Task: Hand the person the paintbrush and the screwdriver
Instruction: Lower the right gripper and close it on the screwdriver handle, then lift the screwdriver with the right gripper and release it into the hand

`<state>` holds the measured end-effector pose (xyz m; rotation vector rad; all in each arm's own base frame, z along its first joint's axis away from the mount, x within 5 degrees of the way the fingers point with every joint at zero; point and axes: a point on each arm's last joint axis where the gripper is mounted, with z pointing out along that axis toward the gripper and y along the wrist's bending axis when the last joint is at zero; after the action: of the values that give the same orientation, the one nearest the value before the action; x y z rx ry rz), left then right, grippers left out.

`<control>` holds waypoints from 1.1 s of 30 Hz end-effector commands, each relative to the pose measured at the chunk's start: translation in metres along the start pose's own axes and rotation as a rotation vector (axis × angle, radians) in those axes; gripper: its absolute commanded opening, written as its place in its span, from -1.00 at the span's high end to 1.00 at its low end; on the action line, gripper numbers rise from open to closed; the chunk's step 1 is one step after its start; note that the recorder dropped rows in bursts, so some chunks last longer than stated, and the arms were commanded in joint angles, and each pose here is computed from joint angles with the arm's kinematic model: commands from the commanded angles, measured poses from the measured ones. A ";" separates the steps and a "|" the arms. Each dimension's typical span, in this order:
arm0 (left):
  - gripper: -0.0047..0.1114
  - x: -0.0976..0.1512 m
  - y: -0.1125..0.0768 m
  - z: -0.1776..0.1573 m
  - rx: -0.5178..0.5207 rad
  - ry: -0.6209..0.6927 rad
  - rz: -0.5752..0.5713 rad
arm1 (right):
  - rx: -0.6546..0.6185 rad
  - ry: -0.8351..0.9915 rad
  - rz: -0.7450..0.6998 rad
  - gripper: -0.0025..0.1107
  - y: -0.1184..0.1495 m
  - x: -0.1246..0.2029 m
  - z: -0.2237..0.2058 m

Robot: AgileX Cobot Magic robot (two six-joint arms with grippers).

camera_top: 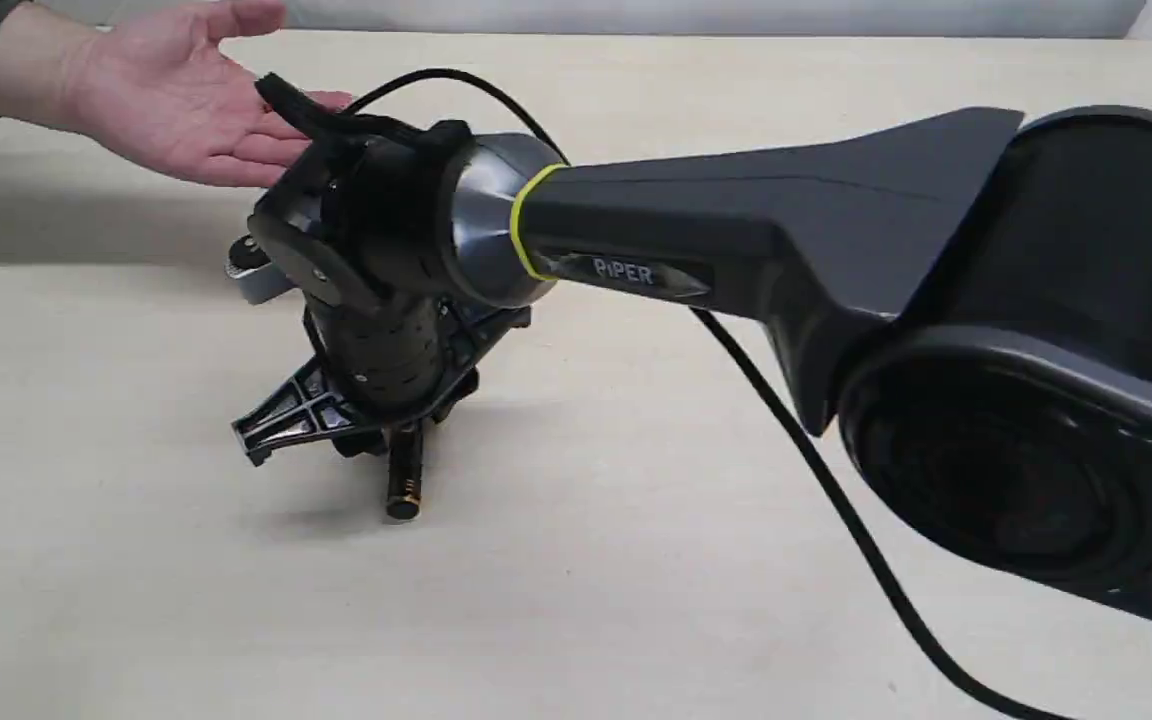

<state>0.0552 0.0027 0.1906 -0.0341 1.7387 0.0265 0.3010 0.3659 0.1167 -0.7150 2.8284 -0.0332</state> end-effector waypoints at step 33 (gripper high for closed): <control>0.92 0.000 -0.001 0.000 0.009 -0.005 -0.004 | -0.200 -0.803 -0.228 0.50 0.004 -0.060 -0.118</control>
<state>0.0552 0.0027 0.1906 -0.0341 1.7387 0.0265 0.3191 0.3920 0.2492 -0.8221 2.0390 0.4136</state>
